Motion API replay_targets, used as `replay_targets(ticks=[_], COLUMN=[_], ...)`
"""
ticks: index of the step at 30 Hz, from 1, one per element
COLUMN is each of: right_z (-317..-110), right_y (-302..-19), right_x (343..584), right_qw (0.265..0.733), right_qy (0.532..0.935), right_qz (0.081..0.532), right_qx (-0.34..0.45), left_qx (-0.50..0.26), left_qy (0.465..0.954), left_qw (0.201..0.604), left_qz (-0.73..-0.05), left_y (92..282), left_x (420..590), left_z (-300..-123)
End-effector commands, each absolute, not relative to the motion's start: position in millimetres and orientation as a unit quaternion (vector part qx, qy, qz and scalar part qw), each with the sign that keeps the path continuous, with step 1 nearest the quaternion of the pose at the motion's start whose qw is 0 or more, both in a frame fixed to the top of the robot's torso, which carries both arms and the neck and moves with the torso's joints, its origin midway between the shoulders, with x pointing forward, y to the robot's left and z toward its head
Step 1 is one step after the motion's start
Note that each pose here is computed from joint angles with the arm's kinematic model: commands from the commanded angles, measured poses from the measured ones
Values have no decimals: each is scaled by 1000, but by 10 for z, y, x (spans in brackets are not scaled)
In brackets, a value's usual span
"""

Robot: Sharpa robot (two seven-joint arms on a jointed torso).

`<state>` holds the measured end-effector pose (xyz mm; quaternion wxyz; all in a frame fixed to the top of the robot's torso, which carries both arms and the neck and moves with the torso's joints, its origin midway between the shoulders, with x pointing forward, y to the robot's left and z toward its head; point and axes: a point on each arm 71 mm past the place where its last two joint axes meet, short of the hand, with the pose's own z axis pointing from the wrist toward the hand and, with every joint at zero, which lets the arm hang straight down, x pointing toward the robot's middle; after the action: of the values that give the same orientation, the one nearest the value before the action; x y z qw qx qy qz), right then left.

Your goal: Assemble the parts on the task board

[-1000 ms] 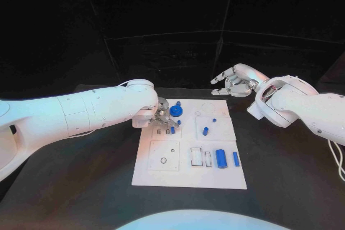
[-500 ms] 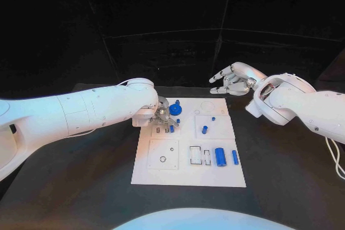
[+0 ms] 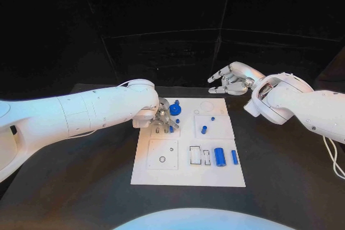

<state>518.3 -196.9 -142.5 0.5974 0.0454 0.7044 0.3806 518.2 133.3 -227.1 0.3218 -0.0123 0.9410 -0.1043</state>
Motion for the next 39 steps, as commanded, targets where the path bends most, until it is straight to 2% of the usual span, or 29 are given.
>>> replay_targets(ticks=[1, 31, 39], right_z=[-1413, -1412, -1416], right_y=[-1960, -1885, -1892], right_x=[5184, 5230, 5242], right_qw=[599, 607, 608], right_qy=[704, 695, 696], right_qz=[380, 384, 382], right_qx=[37, 19, 21], left_qx=[-6, -37, -87], left_qy=[942, 936, 924], left_qw=[319, 319, 329], left_qz=[-106, -147, -176], left_y=[1315, 1315, 1375], left_x=[5174, 5107, 5076], left_z=[-2268, -2281, -2255])
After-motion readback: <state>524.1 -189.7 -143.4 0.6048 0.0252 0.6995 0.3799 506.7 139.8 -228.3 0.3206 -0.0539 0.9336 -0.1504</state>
